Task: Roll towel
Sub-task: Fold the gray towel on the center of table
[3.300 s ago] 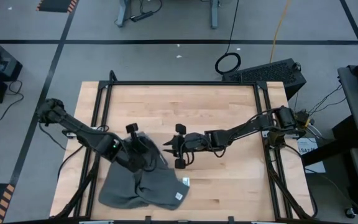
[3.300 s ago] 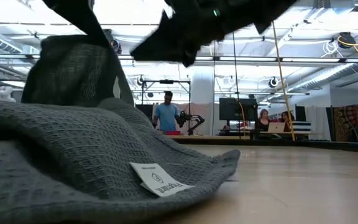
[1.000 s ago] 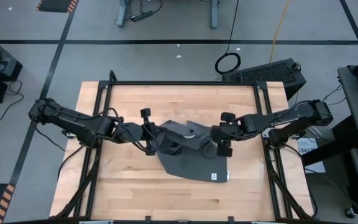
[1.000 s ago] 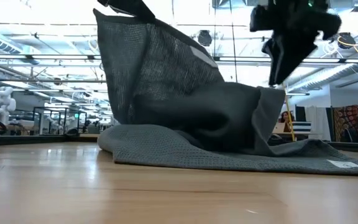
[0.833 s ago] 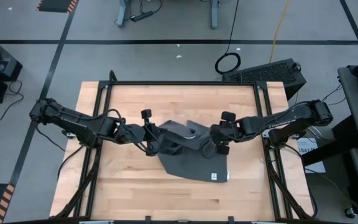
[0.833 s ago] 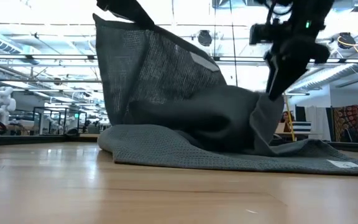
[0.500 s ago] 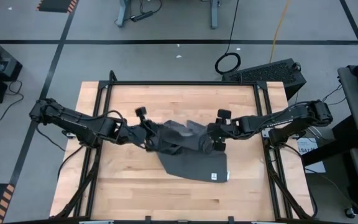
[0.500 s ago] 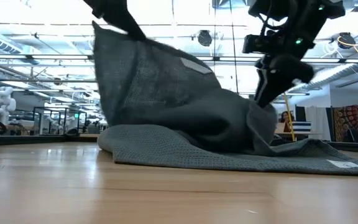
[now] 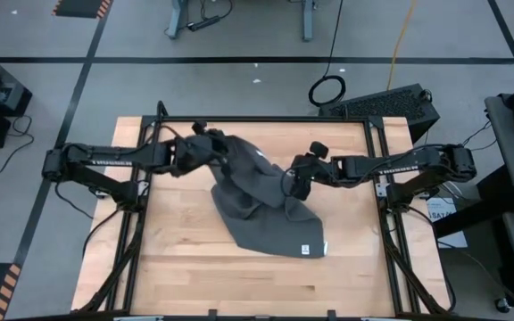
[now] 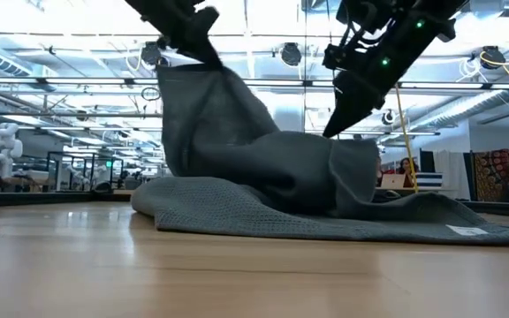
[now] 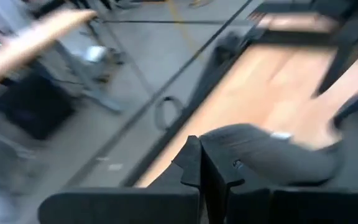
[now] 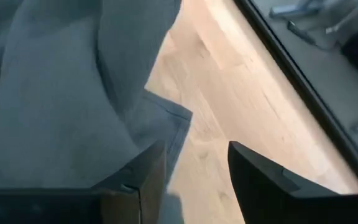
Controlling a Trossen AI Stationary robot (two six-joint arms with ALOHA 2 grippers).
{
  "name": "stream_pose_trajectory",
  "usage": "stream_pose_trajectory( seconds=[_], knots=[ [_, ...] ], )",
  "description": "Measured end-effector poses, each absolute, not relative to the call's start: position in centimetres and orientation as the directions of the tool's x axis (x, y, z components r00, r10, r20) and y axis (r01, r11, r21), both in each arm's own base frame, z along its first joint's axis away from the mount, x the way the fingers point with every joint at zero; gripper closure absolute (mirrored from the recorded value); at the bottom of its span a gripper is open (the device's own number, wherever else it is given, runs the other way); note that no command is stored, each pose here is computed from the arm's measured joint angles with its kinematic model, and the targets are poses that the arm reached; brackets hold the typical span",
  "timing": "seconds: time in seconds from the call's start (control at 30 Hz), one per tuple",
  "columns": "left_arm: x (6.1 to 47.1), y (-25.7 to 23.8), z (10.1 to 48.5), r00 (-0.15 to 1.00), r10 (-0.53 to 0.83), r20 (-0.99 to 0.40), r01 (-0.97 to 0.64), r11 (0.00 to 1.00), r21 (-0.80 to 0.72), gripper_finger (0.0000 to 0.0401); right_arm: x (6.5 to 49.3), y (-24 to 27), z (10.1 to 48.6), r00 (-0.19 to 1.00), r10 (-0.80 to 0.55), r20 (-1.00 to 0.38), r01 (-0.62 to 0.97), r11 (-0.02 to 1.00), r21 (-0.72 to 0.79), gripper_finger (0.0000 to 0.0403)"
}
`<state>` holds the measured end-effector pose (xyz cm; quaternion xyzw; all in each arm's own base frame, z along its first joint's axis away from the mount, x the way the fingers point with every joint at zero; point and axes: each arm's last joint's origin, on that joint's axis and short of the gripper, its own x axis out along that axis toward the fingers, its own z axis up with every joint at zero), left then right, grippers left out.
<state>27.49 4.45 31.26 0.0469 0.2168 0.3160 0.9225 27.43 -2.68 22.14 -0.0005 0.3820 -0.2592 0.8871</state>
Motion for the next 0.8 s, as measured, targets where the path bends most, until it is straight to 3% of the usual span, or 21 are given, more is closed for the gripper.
stream_pose_trajectory(
  seconds=[0.13, 0.27, 0.4, 0.53, 0.63, 0.8],
  knots=[
    [27.8, 4.4, 31.5, 0.794, 0.480, -0.374, -0.478, 0.872, 0.105, 0.0400, 27.5, -2.6, 22.2, 0.584, -0.457, -0.671, 0.519, 0.846, -0.125, 0.0238],
    [28.1, 4.0, 31.6, 0.862, 0.348, -0.369, -0.381, 0.925, -0.016, 0.0400, 27.9, -2.1, 22.8, 0.650, -0.406, -0.642, 0.477, 0.876, -0.071, 0.0238],
    [28.2, 3.8, 31.6, 0.887, 0.273, -0.373, -0.344, 0.928, -0.141, 0.0400, 27.7, -1.5, 25.2, 0.776, -0.229, -0.588, 0.380, 0.913, 0.147, 0.0238],
    [28.4, 3.1, 32.7, 0.916, 0.217, -0.338, -0.286, 0.944, -0.166, 0.0400, 27.0, -1.3, 28.8, 0.872, -0.055, -0.487, 0.216, 0.935, 0.280, 0.0238],
    [28.4, 2.7, 33.3, 0.925, 0.200, -0.323, -0.273, 0.942, -0.197, 0.0400, 26.1, -1.4, 31.7, 0.902, 0.026, -0.431, 0.109, 0.952, 0.286, 0.0230],
    [28.5, 2.3, 34.0, 0.939, 0.152, -0.307, -0.237, 0.935, -0.264, 0.0400, 24.9, -2.3, 35.0, 0.892, -0.011, -0.453, 0.121, 0.969, 0.214, 0.0186]
  ],
)
